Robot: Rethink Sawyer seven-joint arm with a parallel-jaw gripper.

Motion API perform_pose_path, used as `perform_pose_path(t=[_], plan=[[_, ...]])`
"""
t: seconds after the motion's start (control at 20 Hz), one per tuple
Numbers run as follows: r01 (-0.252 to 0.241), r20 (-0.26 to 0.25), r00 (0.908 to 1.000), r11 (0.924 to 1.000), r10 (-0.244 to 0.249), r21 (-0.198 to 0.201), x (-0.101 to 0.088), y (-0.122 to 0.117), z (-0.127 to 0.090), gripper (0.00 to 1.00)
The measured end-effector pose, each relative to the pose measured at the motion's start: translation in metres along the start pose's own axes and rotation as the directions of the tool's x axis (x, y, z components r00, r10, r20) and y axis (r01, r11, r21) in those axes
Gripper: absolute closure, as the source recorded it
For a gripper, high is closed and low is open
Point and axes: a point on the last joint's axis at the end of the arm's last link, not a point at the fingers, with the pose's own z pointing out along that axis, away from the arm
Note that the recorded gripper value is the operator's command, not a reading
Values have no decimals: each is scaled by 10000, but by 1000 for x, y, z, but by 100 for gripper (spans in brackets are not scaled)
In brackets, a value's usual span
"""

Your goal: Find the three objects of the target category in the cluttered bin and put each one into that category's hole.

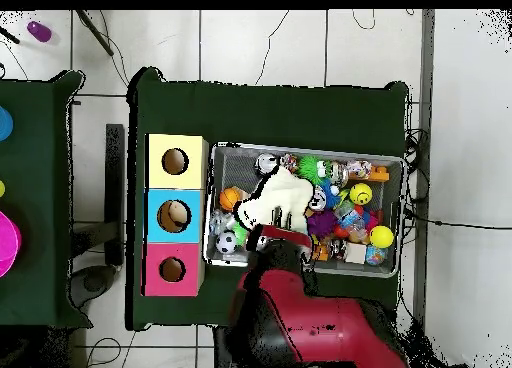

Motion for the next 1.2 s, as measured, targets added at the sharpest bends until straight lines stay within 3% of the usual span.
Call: perform_pose_path(t=[0.15,0.2,0.4,0.8,1.2], plan=[[440,277,9987,9980,-428,-450,22,36,2,100],[591,207,9981,9967,-581,-550,39,54,4,100],[462,-275,9985,9987,-469,-225,63,61,8,100],[82,-990,9951,9970,-5,773,97,43,18,100],[-99,-931,9954,9928,211,1190,112,16,31,100]])
